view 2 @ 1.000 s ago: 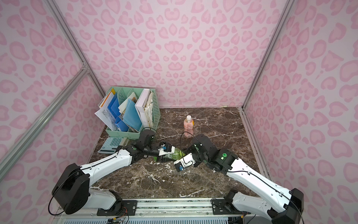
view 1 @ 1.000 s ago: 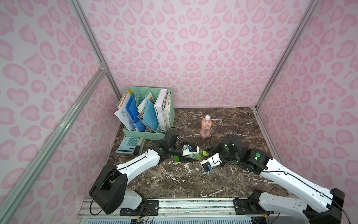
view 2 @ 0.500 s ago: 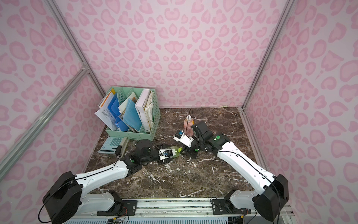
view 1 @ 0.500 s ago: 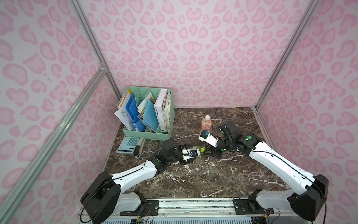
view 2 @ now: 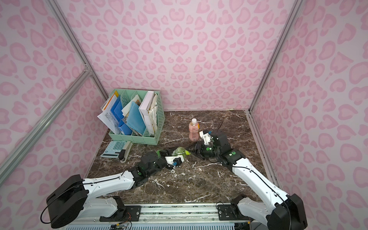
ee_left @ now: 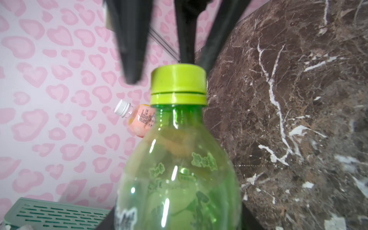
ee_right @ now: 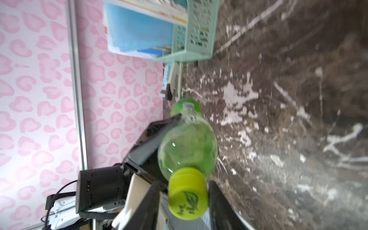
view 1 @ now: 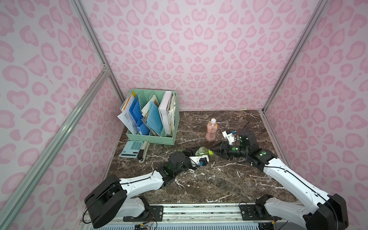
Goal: Screw on the bottle caps
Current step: Screw the bottle cap onto the plastic bottle.
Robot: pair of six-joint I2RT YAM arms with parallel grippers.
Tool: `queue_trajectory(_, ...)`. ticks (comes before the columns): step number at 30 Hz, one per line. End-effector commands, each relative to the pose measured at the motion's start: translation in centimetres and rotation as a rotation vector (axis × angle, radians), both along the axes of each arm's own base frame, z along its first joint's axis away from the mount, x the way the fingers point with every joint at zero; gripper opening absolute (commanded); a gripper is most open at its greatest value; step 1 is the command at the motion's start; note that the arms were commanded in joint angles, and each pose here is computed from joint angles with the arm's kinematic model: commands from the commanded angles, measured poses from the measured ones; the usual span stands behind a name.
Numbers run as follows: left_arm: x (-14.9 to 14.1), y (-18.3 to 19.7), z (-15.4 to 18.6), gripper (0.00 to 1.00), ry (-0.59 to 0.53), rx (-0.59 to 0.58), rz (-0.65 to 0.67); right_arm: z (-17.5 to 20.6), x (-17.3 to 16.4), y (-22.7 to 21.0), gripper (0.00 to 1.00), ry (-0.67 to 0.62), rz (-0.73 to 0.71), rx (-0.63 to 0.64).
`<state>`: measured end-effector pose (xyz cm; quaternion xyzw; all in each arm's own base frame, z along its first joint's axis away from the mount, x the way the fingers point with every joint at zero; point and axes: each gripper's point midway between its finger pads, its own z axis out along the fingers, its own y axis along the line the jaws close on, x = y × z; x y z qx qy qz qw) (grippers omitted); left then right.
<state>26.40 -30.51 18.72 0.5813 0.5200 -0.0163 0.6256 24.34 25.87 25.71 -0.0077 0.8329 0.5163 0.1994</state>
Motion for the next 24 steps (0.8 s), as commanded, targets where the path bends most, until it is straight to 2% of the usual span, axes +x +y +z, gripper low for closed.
queue_trajectory(1, -0.2, 0.2, 0.2, 0.51, 0.070, -0.012, -0.064, 2.6, 0.8, -1.4, 0.59, -0.475, 0.130, -0.217)
queue_trajectory(3, -0.1, 0.6, 0.0, 0.50, 0.149, -0.020, -0.102, 2.7, 0.8, -2.5, 0.60, -0.646, 0.190, -0.358)
queue_trajectory(8, -1.1, 0.6, -0.8, 0.50, 0.352, 0.003, -0.247, 2.7, -1.5, -2.6, 0.58, -1.115, 0.531, -0.593)
queue_trajectory(12, -1.9, 0.1, -1.1, 0.50, 0.418, 0.016, -0.319, 1.7, -2.1, -2.9, 0.56, -1.423, 0.725, -0.798)
queue_trajectory(15, -2.4, -0.1, -1.1, 0.51, 0.449, 0.019, -0.353, 0.7, -3.0, -2.5, 0.52, -1.616, 0.870, -0.878)
queue_trajectory(18, -2.8, -0.3, -0.6, 0.51, 0.465, 0.003, -0.392, 0.2, -3.2, -1.8, 0.52, -1.721, 0.946, -0.939)
queue_trajectory(24, -3.0, -0.6, -0.6, 0.50, 0.518, -0.001, -0.422, -0.6, -3.6, -0.2, 0.51, -1.820, 1.052, -1.006)
